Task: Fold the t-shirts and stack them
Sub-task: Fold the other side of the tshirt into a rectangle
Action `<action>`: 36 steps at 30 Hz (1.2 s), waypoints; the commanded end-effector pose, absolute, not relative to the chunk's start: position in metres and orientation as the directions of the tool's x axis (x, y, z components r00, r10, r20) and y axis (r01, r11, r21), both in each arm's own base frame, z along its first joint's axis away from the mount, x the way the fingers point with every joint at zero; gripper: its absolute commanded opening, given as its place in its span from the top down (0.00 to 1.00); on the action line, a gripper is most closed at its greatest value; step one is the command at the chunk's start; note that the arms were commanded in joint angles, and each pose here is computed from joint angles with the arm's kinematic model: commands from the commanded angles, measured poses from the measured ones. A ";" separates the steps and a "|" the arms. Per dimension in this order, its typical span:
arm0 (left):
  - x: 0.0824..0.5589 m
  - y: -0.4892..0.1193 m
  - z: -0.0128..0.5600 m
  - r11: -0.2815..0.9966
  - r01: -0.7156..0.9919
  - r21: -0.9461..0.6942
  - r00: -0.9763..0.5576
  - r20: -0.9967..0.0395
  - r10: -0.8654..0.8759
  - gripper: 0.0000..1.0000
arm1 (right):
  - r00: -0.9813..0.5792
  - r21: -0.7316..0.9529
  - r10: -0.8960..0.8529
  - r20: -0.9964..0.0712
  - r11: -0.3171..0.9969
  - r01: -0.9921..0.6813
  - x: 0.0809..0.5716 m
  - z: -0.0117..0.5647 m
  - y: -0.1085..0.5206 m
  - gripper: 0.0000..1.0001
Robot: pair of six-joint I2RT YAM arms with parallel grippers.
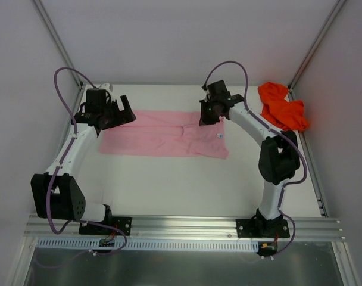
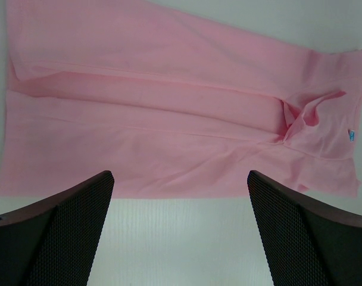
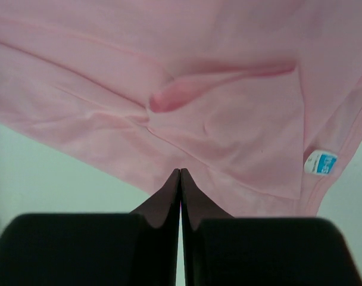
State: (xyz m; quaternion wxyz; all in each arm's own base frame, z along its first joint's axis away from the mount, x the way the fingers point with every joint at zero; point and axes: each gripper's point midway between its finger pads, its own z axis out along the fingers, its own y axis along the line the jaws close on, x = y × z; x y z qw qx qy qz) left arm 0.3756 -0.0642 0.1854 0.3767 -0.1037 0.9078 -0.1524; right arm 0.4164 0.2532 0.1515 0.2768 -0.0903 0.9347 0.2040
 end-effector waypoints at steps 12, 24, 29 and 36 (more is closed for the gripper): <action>0.362 -0.064 0.179 0.937 -0.072 -0.343 -0.701 -0.651 -0.292 0.05 | -0.894 0.275 -0.144 -0.425 0.920 -0.279 0.408 0.072 0.285 0.99; 0.361 -0.057 0.180 0.957 -0.058 -0.285 -0.705 -0.667 -0.241 0.04 | -0.884 0.272 -0.147 -0.443 0.918 -0.289 0.447 0.057 0.308 0.99; 0.366 -0.067 0.187 0.957 0.060 -0.282 -0.710 -0.687 -0.158 0.04 | -0.870 0.284 -0.135 -0.473 0.912 -0.297 0.462 0.060 0.317 0.99; 0.384 -0.091 0.201 0.894 0.405 -0.189 -0.611 -0.784 0.111 0.05 | -0.710 0.292 -0.081 -0.699 0.875 -0.387 0.492 0.194 0.320 0.45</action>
